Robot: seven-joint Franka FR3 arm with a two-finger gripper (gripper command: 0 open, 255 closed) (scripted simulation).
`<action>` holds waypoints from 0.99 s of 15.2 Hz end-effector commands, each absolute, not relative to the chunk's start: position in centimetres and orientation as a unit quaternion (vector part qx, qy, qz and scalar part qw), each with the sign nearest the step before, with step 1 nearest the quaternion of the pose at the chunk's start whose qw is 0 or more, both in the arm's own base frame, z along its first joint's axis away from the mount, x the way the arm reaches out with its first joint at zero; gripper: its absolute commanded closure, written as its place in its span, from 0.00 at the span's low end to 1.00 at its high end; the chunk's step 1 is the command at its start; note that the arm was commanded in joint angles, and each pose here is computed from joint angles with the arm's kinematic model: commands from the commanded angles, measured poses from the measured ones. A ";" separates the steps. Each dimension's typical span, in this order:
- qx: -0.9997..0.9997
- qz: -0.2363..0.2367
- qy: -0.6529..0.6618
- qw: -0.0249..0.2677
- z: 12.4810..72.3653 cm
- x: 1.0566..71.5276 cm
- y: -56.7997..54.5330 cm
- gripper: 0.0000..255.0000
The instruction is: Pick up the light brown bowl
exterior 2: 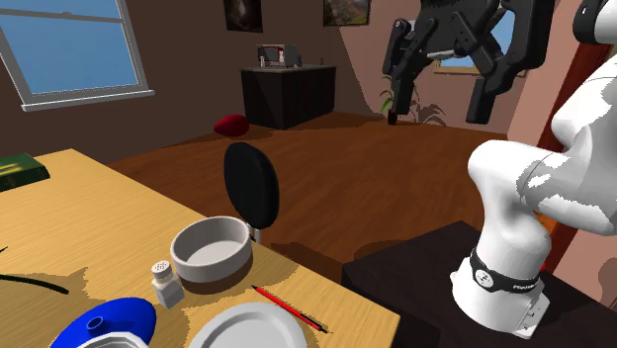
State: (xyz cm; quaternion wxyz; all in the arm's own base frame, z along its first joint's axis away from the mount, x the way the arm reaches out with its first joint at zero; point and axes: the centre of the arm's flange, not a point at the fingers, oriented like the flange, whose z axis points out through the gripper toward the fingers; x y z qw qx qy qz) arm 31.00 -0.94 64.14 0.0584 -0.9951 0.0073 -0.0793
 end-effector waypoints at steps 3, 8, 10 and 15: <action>-0.995 -0.077 0.006 0.056 62.4 32.4 -2.3 0.00; -0.996 -0.072 0.001 0.051 57.9 36.0 -5.6 0.00; -0.996 -0.069 -0.001 0.049 56.2 37.5 -6.9 0.00; -0.997 -0.064 -0.005 0.044 51.7 41.0 -10.2 0.00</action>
